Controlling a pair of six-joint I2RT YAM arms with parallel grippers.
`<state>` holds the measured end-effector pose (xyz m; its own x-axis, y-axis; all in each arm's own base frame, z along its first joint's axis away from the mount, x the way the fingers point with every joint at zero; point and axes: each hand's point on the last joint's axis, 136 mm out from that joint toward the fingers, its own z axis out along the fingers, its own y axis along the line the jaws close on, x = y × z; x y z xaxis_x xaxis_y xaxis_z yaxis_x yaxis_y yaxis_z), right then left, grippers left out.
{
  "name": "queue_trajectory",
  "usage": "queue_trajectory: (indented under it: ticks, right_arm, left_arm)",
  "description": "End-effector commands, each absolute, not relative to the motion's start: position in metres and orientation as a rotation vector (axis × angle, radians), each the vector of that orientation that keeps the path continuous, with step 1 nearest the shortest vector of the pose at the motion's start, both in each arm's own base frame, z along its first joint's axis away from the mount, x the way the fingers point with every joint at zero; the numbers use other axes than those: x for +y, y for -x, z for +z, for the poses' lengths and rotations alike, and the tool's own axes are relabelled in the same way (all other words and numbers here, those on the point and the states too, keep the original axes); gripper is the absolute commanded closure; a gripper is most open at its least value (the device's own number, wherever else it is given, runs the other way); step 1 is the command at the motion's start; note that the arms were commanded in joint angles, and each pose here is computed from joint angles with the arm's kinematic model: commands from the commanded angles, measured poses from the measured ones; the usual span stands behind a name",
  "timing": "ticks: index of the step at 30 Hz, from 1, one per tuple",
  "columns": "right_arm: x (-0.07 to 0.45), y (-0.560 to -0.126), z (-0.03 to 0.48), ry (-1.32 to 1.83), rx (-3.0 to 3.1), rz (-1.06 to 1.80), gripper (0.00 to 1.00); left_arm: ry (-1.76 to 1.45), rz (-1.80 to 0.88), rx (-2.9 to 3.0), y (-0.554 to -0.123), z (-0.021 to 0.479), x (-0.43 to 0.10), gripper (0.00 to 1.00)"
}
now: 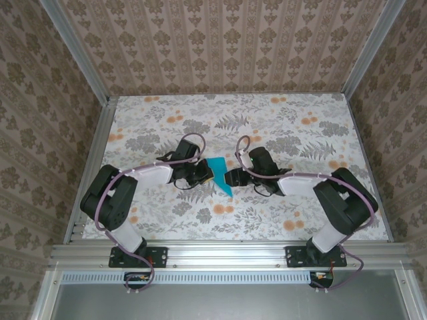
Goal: Fold a paper plane with a square sheet of paper (pick it up from the middle)
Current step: Fold the wing for the fifth time at the center of the table.
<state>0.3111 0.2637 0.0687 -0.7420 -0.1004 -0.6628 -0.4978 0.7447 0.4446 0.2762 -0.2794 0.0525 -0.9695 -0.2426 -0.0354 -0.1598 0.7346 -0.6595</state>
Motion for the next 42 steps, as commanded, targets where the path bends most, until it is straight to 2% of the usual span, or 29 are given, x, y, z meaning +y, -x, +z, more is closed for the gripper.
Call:
queue_trajectory:
  ticks: [1, 14, 19, 36, 42]
  right_arm:
    - [0.259, -0.313, 0.083, 0.564, 2.179, 0.653, 0.44]
    - [0.306, -0.288, 0.058, 0.92, 2.017, 0.498, 0.44]
    - [0.306, -0.294, 0.048, 0.942, 1.998, 0.381, 0.45]
    - [0.314, -0.302, 0.039, 1.002, 1.955, 0.345, 0.62]
    - [0.317, -0.3, 0.036, 1.012, 1.969, 0.361, 0.75]
  left_arm:
    - [0.319, -1.037, 2.823, -0.276, 0.061, -0.282, 0.97]
    - [0.361, -1.027, 2.839, -0.275, 0.066, -0.282, 0.96]
    - [0.36, -1.03, 2.838, -0.275, 0.068, -0.282, 0.96]
    - [0.371, -1.026, 2.848, -0.273, 0.067, -0.281, 0.96]
    - [0.366, -1.018, 2.847, -0.273, 0.068, -0.28, 0.95]
